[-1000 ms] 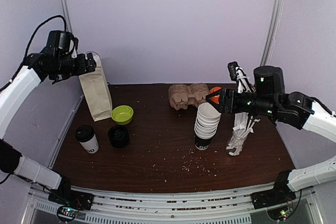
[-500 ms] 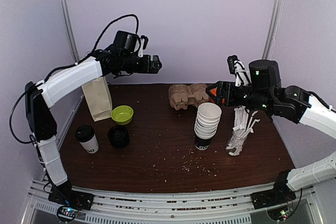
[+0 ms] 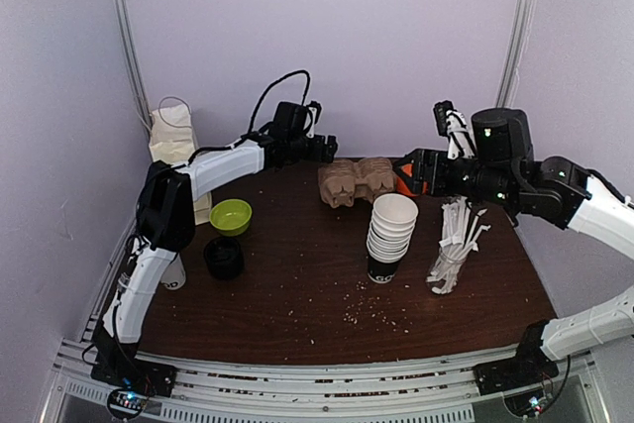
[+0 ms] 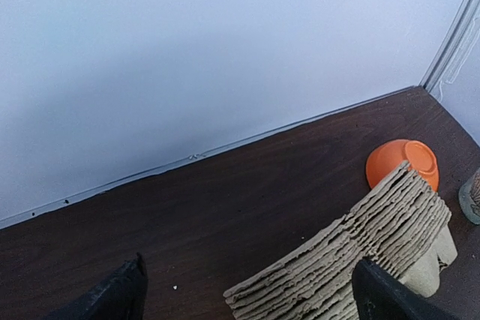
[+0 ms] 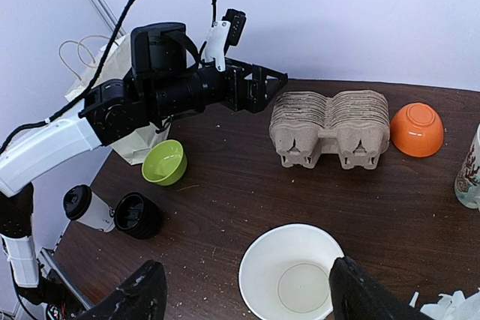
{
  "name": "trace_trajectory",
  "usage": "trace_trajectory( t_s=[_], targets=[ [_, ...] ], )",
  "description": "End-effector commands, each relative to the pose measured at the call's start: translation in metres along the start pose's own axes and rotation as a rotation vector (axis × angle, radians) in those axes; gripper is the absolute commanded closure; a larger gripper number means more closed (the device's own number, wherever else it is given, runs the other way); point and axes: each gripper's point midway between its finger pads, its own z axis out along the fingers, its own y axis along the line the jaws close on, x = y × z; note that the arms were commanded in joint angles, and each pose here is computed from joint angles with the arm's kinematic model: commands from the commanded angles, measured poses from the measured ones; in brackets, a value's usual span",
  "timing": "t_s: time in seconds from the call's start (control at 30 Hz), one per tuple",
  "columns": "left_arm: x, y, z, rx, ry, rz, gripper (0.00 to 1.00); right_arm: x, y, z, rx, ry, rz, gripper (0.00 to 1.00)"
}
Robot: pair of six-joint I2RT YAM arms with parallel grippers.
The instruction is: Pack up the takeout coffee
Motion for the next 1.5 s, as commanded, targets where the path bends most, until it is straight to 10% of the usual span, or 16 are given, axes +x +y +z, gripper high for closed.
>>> trace_trajectory(
  t_s=[0.0, 0.57, 1.27, 1.47],
  targets=[
    [-0.031, -0.009, 0.004, 0.055, -0.127, 0.045, 0.02, -0.008, -0.006, -0.006, 0.04, -0.008, 0.015, 0.23],
    [0.07, -0.054, -0.011, 0.137, 0.125, 0.212, 0.26, 0.004, -0.006, 0.003, 0.023, 0.0, 0.029, 0.23],
    [0.082, -0.073, -0.087, 0.254, 0.165, 0.197, 0.56, 0.002, -0.008, -0.004, 0.011, -0.026, 0.031, 0.24],
    [0.067, -0.072, -0.101, 0.247, 0.122, 0.145, 0.38, -0.001, -0.01, -0.009, 0.013, -0.036, 0.034, 0.23]
  ],
)
